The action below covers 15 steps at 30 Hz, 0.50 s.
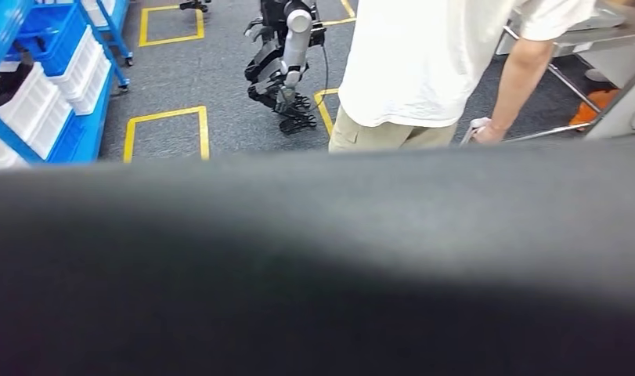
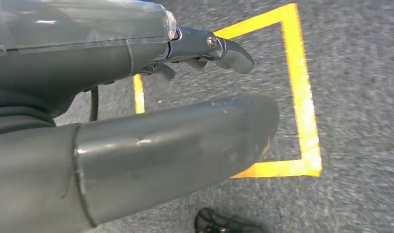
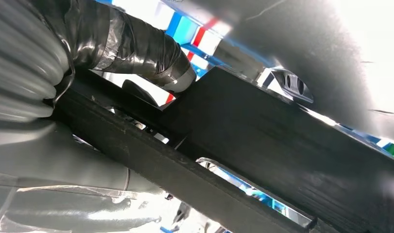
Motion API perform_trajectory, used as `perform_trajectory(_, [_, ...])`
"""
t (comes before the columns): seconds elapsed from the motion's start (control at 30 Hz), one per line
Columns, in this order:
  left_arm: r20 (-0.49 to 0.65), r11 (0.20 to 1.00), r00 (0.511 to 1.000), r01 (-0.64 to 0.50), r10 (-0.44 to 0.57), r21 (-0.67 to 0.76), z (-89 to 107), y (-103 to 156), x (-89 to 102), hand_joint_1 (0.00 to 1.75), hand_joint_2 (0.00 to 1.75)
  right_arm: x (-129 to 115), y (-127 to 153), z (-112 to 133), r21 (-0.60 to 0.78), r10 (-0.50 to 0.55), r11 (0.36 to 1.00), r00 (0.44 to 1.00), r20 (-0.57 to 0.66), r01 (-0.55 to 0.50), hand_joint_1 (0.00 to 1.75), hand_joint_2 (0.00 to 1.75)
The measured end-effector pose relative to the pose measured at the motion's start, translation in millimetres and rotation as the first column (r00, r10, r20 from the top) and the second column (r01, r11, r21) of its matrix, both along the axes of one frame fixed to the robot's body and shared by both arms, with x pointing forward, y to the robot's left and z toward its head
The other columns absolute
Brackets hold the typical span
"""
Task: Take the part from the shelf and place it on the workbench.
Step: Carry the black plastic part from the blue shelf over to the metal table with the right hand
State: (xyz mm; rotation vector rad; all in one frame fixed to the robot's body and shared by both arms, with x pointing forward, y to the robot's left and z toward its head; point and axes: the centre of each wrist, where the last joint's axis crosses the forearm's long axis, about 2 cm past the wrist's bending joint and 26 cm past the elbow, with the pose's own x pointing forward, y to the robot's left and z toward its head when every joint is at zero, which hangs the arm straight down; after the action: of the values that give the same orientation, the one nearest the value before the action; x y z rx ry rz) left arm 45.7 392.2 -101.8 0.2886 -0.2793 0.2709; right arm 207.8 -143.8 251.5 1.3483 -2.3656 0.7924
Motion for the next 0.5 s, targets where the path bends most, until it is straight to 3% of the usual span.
perform_trajectory(0.5, [0.006,1.0,1.0,0.006,-0.006,-0.009,-1.0,-5.5,0.4,0.0,0.0,0.4,-1.2,-2.2,-0.014,0.003,1.0,1.0,-0.005,-0.003,1.71,1.75])
